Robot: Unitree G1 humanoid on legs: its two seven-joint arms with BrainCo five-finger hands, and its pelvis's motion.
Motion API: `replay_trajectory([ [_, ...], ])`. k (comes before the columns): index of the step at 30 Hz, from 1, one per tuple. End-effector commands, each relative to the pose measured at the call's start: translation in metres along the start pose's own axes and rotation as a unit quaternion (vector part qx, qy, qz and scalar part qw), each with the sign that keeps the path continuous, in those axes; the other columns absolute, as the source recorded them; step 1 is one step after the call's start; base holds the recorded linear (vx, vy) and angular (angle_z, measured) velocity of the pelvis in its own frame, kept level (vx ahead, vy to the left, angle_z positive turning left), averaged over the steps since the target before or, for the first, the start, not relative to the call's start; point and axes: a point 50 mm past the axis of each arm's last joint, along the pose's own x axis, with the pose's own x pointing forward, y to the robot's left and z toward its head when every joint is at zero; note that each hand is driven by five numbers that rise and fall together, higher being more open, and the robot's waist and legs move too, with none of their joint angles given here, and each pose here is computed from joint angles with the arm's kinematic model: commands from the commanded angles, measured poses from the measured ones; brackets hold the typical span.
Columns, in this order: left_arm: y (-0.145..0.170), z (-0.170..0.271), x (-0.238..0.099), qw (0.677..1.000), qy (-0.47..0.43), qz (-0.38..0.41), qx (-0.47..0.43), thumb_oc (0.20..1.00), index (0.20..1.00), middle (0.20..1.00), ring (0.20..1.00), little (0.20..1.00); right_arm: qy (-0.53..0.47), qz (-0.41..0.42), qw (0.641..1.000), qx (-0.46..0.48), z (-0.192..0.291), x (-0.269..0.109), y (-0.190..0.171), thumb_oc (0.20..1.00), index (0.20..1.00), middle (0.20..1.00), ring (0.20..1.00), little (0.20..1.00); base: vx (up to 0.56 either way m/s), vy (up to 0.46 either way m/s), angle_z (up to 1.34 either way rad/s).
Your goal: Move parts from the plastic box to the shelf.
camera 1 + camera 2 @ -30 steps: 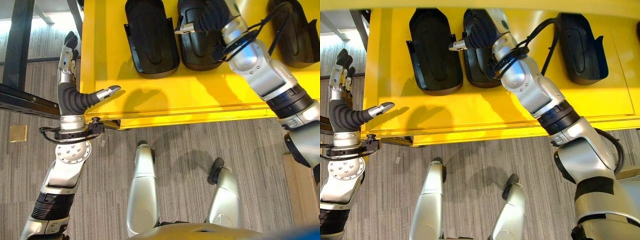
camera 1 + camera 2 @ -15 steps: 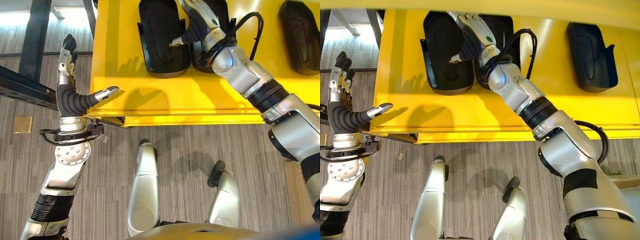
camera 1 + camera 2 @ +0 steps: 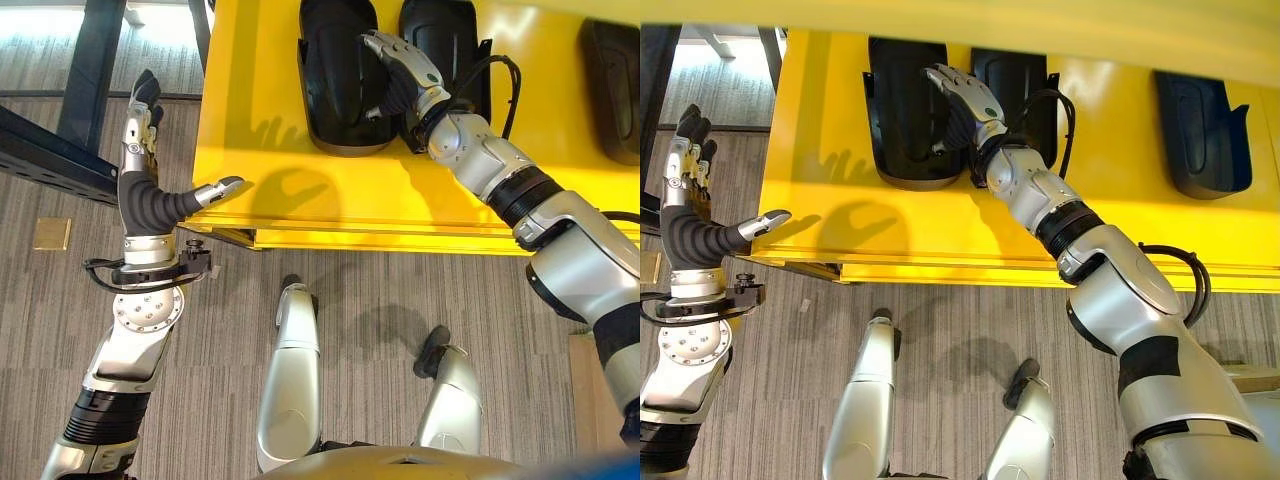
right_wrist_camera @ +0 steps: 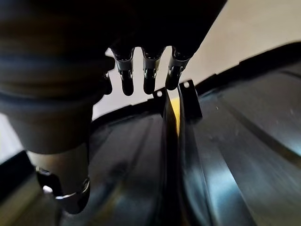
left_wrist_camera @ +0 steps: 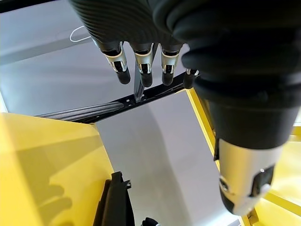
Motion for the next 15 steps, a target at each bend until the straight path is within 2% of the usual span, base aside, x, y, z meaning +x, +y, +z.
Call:
replay_trajectory([
  [1, 0.0024, 0.0178, 0.009, 0.998, -0.053, 0.01, -0.026, 1.0, 1.0, 1.0, 1.0, 1.0, -0.01, -0.049, 0.999, -0.011, 0.0106, 0.0151, -0.0389, 1.0, 1.0, 1.0, 1.0, 1.0, 0.0, 0.01, 0.05],
  [15, 0.0019, 0.0195, 0.0109, 0.998, -0.058, 0.013, -0.035, 1.0, 1.0, 1.0, 1.0, 1.0, -0.003, -0.031, 0.999, -0.04, 0.0136, 0.0202, -0.0316, 1.0, 1.0, 1.0, 1.0, 1.0, 0.0, 0.004, 0.02],
])
